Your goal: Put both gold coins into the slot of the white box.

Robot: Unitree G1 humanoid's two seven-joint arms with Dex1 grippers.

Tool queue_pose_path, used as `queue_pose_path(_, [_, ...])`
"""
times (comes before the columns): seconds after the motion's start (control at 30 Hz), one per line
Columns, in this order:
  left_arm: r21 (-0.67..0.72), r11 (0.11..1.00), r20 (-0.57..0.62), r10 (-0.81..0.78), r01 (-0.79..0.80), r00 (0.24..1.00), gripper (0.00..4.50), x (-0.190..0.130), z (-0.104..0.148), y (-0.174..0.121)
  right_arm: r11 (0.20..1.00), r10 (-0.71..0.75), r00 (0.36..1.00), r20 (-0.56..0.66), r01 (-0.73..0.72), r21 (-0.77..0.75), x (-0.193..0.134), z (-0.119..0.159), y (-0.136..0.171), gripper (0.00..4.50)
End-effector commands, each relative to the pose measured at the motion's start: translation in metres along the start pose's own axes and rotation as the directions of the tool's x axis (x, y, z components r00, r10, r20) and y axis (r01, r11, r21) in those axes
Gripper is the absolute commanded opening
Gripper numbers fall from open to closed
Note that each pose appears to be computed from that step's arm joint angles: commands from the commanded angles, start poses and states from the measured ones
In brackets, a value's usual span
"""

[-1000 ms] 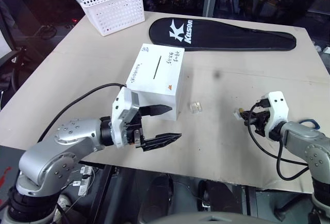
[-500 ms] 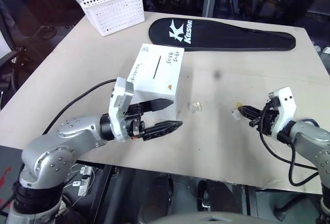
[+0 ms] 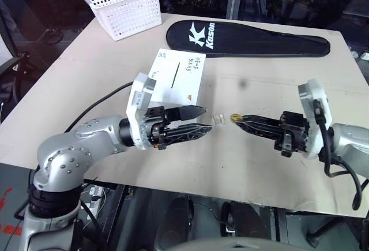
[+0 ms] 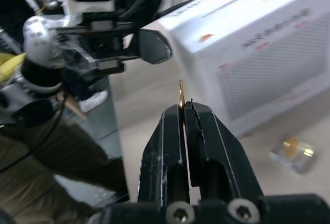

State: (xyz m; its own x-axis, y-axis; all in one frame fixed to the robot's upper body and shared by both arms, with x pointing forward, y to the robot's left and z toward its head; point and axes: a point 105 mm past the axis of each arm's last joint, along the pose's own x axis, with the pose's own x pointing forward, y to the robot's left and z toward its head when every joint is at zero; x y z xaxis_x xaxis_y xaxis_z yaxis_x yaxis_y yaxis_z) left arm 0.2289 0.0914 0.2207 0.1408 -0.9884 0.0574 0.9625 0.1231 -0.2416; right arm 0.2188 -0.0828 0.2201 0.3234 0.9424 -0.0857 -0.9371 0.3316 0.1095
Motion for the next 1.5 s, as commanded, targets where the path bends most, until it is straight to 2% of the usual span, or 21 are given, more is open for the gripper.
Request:
queue_pose_path(0.03, [0.003,0.999,0.003,-0.045,0.045,0.999,2.29,0.001,0.003,-0.004,0.998,0.064,0.998,0.022,-0.063,-0.032,0.006,0.010,0.009,0.00])
queue_pose_path(0.43, [0.000,0.998,-0.003,-0.060,0.060,0.998,2.29,-0.002,-0.001,-0.002,0.983,0.171,0.985,0.000,-0.171,-0.062,0.019,0.012,0.018,0.00])
queue_pose_path(0.47, [0.001,0.998,-0.004,-0.062,0.062,0.998,1.76,-0.002,-0.001,-0.002,0.983,0.174,0.985,0.000,-0.174,-0.063,0.019,0.012,0.018,0.00])
queue_pose_path(0.5, [0.004,0.998,-0.004,-0.060,0.060,0.998,1.60,-0.002,-0.001,-0.001,0.982,0.177,0.984,-0.001,-0.177,-0.065,0.019,0.012,0.018,0.00])
queue_pose_path(0.53, [0.009,0.998,-0.006,-0.057,0.057,0.998,1.14,-0.002,-0.002,-0.001,0.981,0.180,0.984,-0.001,-0.179,-0.068,0.020,0.013,0.019,0.00])
queue_pose_path(1.0, [0.006,0.996,-0.009,-0.089,0.089,0.996,1.14,-0.002,-0.003,-0.006,0.977,0.203,0.979,-0.017,-0.203,-0.071,0.022,0.002,0.020,0.00])
queue_pose_path(1.5, [-0.005,0.993,-0.029,-0.114,0.114,0.993,1.14,0.002,-0.006,-0.008,0.966,0.241,0.970,0.003,-0.240,-0.099,0.034,0.021,0.026,0.00])
